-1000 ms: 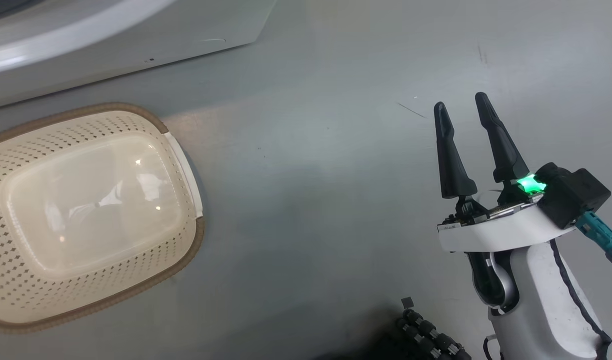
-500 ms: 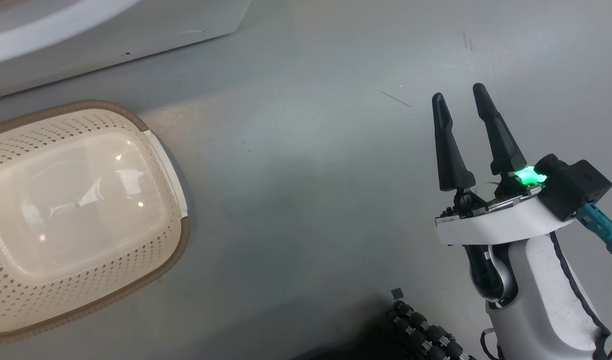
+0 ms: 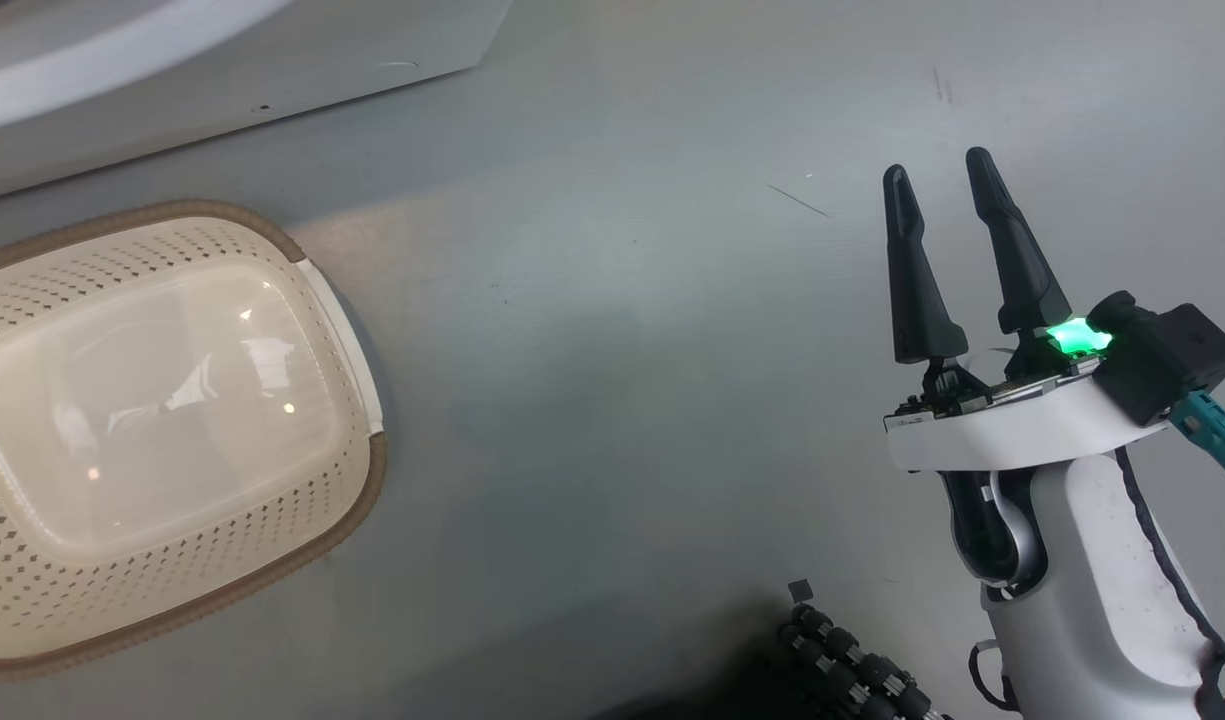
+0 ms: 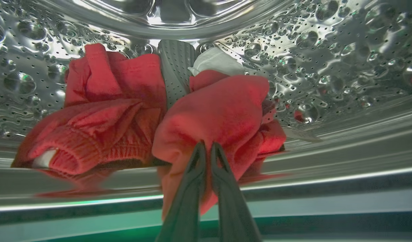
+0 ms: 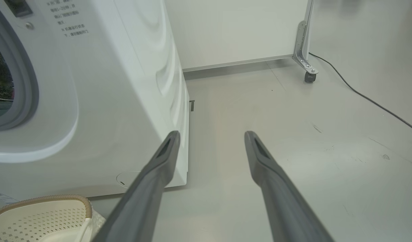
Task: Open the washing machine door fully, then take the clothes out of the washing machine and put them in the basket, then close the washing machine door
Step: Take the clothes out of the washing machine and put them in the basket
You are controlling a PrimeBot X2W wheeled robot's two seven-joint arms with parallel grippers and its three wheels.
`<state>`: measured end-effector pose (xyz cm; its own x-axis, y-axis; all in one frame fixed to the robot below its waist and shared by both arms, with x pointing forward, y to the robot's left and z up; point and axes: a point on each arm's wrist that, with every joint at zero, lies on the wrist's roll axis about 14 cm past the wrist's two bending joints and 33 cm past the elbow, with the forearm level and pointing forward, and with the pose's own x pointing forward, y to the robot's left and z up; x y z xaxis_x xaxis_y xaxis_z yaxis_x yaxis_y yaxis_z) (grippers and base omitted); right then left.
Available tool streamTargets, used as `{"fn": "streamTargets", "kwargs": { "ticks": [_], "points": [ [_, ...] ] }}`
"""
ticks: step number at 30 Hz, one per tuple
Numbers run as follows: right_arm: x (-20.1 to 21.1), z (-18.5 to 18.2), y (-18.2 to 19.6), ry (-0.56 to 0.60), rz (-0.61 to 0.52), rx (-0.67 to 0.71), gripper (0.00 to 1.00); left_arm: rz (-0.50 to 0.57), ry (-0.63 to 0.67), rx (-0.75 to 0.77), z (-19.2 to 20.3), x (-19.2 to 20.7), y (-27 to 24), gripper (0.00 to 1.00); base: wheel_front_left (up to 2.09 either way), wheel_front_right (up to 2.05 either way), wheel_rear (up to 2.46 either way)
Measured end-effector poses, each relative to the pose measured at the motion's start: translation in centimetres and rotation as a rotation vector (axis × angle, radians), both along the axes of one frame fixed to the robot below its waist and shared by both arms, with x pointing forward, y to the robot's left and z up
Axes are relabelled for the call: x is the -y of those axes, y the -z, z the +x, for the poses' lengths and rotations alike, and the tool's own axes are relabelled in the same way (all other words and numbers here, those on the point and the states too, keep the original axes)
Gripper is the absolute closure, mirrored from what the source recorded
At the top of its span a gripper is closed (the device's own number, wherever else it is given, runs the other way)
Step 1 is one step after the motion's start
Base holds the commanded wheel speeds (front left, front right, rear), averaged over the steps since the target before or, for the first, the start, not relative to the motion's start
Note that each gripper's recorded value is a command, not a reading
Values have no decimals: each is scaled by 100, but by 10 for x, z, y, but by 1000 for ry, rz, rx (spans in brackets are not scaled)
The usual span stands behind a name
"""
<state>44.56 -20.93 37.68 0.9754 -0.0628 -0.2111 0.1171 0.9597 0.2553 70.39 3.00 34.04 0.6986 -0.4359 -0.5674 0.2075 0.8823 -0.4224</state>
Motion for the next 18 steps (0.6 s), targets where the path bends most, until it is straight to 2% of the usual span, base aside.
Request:
{"fn": "streamTargets", "kwargs": {
  "ticks": [11, 18],
  "points": [
    [-3, 6, -6, -20, -32, 22, 0, -25, 16, 134, 0, -1, -33, 100, 0, 0, 0],
    [-10, 10, -15, -50, -38, 53, 0, -34, 4, 203, -17, -6, -43, 100, 0, 0, 0]
  ]
}}
